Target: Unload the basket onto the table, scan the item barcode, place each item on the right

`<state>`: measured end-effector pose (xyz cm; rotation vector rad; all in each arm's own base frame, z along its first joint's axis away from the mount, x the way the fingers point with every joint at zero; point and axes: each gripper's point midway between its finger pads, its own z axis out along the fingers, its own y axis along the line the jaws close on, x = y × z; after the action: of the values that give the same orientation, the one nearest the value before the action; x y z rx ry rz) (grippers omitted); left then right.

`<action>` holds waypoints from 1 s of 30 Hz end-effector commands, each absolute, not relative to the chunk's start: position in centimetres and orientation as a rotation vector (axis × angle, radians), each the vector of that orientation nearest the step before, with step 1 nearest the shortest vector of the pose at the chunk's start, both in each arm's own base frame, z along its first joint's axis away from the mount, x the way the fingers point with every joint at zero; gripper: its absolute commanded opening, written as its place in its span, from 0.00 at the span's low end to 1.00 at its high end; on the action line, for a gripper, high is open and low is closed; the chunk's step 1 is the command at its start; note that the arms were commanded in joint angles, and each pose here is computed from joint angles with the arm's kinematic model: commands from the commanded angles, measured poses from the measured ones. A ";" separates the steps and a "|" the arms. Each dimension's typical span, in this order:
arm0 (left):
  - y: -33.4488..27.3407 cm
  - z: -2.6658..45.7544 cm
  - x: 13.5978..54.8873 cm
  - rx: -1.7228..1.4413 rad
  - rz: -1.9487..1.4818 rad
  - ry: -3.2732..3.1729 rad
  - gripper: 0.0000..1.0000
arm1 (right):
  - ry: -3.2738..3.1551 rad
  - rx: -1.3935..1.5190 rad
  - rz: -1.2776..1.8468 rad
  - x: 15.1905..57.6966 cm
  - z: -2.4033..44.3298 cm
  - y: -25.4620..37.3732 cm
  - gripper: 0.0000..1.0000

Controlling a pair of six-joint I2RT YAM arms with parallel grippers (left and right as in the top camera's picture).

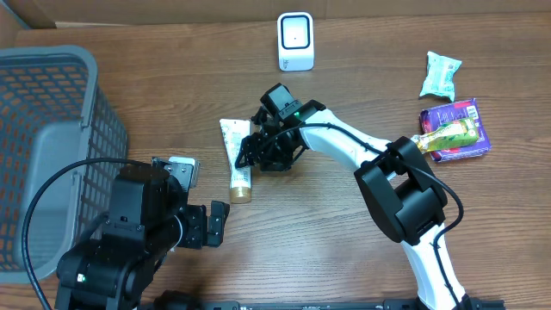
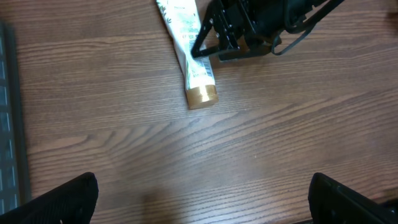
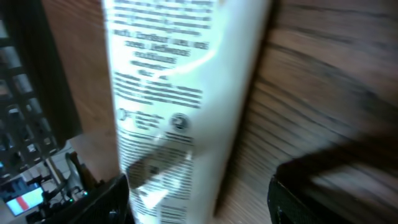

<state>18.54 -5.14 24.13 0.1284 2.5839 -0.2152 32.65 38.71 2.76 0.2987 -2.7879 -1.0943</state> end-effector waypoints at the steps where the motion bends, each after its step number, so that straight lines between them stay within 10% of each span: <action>1: -4.9 24.2 18.7 0.106 -0.204 2.579 0.99 | -2.739 0.294 -1.105 31.6 1.9 39.4 0.72; 9: -4.9 24.2 18.7 0.106 -0.204 2.579 1.00 | -2.804 0.134 -1.005 31.3 -0.5 39.1 0.70; 17: -4.9 24.2 18.7 0.106 -0.204 2.579 1.00 | -2.844 0.047 -0.936 31.5 -2.0 38.0 0.19; 30: -4.9 24.2 18.7 0.106 -0.204 2.579 1.00 | -3.213 0.408 -0.434 36.7 3.4 30.4 0.26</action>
<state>18.55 -5.14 24.13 0.1286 2.5836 -0.2158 32.13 34.73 1.98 0.1874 -2.9268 -0.7577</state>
